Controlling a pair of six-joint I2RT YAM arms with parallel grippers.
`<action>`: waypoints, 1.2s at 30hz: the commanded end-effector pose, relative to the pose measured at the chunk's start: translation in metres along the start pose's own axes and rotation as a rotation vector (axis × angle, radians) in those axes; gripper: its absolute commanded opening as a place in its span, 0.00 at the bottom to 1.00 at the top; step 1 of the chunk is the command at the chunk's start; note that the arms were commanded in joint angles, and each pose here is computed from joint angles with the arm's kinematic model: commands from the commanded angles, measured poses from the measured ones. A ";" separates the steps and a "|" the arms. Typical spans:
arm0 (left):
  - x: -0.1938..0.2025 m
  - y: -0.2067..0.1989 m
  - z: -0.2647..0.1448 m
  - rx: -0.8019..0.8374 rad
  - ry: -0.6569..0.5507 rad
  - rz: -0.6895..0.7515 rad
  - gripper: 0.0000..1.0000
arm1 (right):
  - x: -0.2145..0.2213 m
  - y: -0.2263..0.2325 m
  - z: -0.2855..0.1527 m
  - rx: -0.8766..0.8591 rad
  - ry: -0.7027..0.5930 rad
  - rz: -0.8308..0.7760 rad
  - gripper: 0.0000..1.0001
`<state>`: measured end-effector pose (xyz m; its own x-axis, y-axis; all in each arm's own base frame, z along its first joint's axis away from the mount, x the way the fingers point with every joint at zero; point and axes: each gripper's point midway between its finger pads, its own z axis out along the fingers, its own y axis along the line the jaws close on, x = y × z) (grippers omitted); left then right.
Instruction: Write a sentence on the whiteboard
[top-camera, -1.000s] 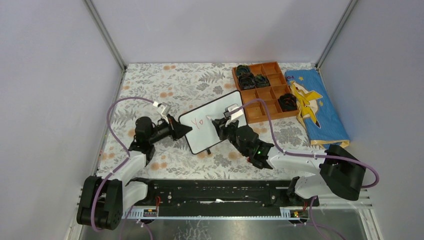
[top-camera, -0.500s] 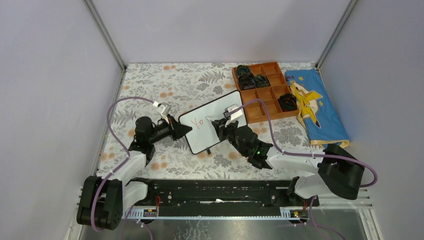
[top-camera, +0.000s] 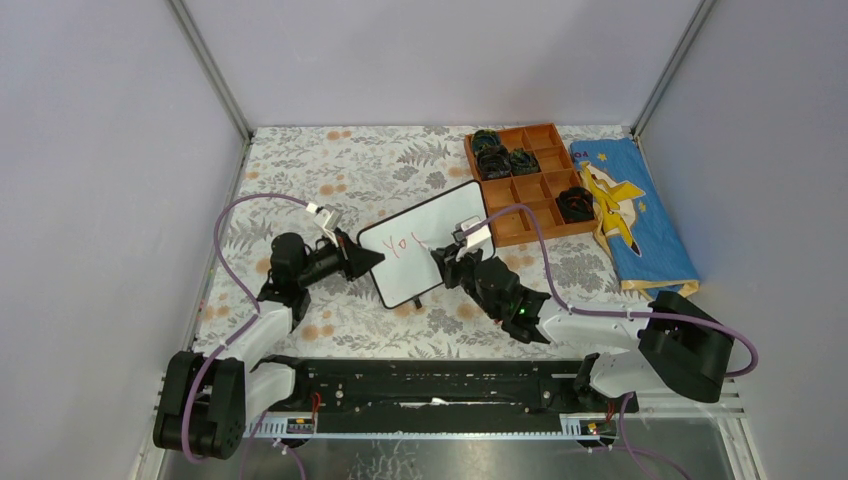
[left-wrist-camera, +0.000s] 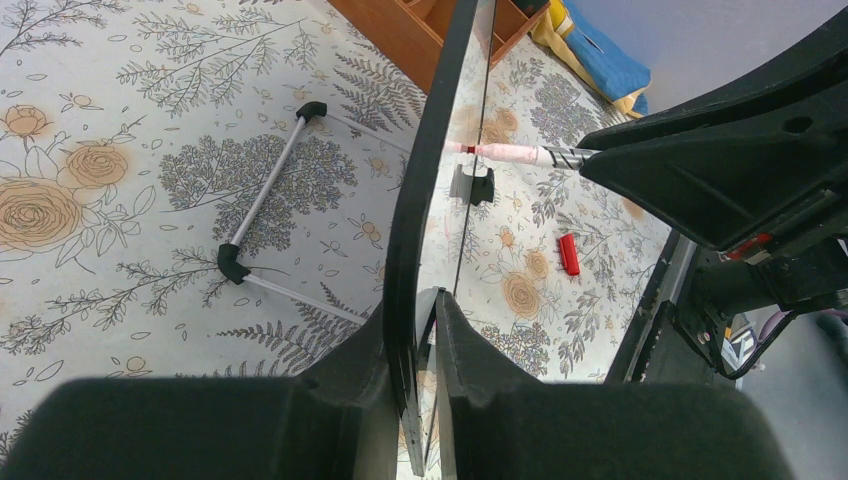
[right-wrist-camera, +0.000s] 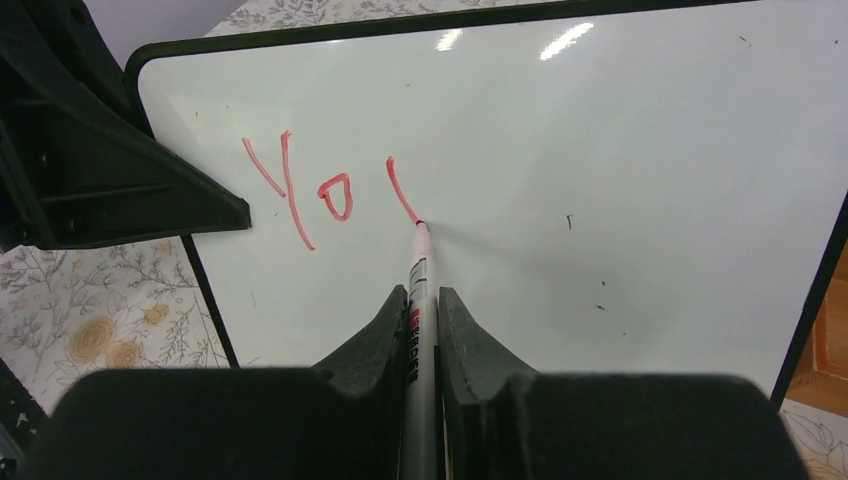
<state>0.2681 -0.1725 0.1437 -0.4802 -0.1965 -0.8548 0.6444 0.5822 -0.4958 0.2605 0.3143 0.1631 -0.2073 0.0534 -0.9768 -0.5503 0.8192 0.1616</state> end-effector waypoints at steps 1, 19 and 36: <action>0.005 0.018 0.001 -0.077 0.018 0.052 0.13 | -0.018 -0.012 0.001 0.069 -0.047 0.007 0.00; 0.006 0.016 0.002 -0.071 0.025 0.054 0.13 | -0.043 -0.012 0.012 0.081 -0.085 -0.001 0.00; 0.008 0.016 0.002 -0.073 0.033 0.055 0.13 | -0.052 -0.006 0.013 0.060 -0.104 0.011 0.00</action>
<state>0.2682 -0.1749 0.1445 -0.4834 -0.1910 -0.8543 0.6459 0.5810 -0.4953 0.2786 0.3158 0.1892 -0.1624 0.0678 -0.9844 -0.5113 0.8475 0.1427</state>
